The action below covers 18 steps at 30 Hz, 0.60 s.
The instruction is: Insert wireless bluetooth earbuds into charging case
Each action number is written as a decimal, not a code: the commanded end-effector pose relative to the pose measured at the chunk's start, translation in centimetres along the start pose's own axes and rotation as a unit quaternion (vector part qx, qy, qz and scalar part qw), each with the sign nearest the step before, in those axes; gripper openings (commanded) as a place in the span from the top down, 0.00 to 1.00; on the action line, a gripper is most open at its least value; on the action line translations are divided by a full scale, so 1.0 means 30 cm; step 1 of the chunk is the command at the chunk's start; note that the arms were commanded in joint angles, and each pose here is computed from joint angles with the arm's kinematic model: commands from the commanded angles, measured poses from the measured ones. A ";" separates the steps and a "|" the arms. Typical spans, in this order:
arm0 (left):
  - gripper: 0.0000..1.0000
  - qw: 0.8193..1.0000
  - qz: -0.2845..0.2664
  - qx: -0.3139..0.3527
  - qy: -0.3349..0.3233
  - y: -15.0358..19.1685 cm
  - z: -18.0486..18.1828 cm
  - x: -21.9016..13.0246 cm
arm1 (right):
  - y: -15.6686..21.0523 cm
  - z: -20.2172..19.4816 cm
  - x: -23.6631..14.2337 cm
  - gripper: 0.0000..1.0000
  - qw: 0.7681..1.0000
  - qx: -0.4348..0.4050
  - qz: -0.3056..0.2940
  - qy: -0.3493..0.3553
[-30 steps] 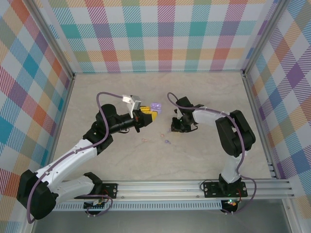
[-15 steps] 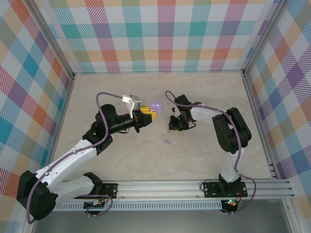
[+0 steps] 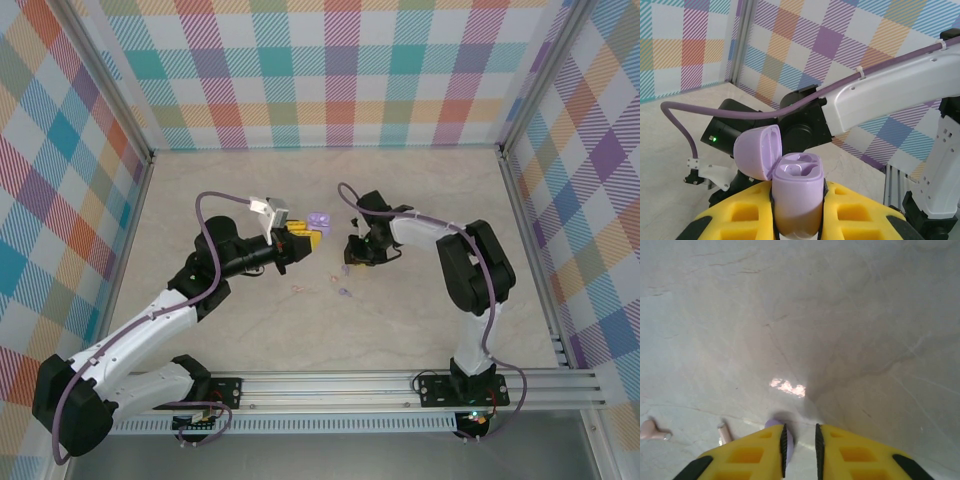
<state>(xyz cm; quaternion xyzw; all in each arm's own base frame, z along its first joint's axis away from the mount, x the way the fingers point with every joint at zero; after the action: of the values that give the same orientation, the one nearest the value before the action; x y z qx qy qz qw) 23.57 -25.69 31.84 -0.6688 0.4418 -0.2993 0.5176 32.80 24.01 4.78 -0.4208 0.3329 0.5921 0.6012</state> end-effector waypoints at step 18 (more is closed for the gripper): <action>0.83 1.000 -0.007 0.011 0.001 -0.009 -0.023 -0.022 | 0.026 0.067 -0.020 0.60 0.999 0.015 0.012 0.043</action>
<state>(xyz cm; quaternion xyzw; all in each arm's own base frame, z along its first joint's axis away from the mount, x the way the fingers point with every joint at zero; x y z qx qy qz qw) 23.32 -25.40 32.24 -0.6701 0.4363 -0.3019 0.5190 31.96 25.45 6.69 -0.4339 0.3445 0.5837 0.5935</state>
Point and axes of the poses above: each hand's point on the last joint's axis, 136 mm out from that joint toward the fingers, its own x axis out along the fingers, its own z axis along the line the jaws close on, y = z × x, the point moved 2 cm from there along -x, back along the fingers, and after that the axes turned 2 degrees about x, right-handed, at the moved point
